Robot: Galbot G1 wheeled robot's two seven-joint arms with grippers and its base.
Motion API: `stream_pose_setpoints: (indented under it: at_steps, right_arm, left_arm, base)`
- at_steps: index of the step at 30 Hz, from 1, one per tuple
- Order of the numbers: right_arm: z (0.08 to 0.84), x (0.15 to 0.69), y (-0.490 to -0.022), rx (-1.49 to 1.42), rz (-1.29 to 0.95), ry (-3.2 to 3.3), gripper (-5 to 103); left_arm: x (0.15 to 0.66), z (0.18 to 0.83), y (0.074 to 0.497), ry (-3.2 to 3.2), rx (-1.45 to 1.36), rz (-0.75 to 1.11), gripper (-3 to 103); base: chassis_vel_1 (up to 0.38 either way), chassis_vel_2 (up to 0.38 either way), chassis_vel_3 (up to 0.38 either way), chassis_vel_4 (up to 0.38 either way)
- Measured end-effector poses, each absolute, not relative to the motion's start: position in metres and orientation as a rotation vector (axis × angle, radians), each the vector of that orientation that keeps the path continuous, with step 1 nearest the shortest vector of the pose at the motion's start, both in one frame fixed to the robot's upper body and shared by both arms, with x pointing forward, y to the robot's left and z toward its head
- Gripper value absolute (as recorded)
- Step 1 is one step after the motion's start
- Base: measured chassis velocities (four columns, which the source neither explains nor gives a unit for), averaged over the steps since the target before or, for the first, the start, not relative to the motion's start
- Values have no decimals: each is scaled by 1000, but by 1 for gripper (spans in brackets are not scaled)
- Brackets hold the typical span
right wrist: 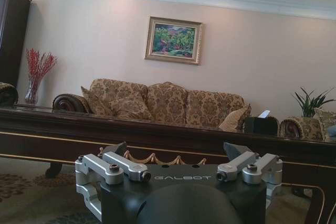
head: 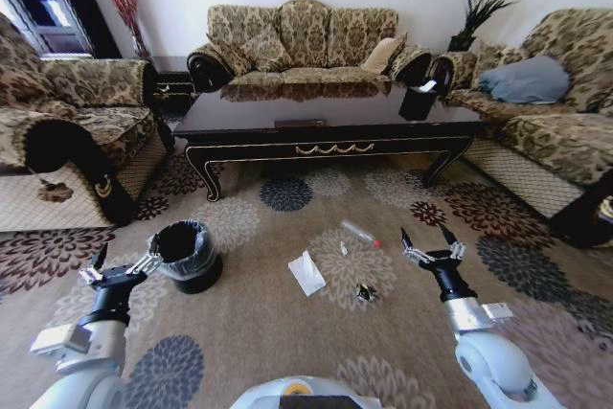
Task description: Move to the front of the table and pick up the trash from the floor, then place it into the trash bin.
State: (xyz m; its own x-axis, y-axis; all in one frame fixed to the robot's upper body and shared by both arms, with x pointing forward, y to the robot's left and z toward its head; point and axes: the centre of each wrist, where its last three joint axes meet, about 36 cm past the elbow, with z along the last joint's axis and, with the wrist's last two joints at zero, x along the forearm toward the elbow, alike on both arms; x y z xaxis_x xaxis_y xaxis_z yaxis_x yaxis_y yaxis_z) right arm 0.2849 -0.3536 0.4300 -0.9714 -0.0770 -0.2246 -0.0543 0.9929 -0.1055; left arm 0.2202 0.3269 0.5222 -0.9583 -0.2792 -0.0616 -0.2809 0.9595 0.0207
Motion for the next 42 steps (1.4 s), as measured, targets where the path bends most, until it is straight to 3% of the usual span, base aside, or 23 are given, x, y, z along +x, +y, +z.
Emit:
stream_pose_setpoints:
  at_steps: [10, 15, 17, 22, 36, 42]
  right_arm:
    - [428, 285, -355, -98, -150, 2899, 100]
    - [427, 284, -354, -110, -163, 2899, 100]
    - [425, 282, -354, -115, -173, 2903, 100]
    - [421, 279, -352, -116, -187, 2912, 100]
    - [404, 297, -358, -167, -219, 2939, 100]
    - [394, 296, -363, -153, -233, 2960, 100]
  left_arm:
    - [236, 551, 374, 3094, -722, 2, 100]
    - [258, 552, 421, 3228, -842, -1, 100]
    - [279, 545, 449, 3330, -809, -208, 100]
    - [310, 532, 472, 3403, -741, -480, 100]
    - [348, 483, 527, 3387, -818, -949, 100]
    - [378, 472, 530, 3358, -823, -1068, 100]
  base:
    - [20, -35, -24, 20]
    - [0, 0, 0, 0]
    - [0, 0, 0, 0]
    - [0, 0, 0, 0]
    - [0, 0, 0, 0]
    - [0, 0, 0, 0]
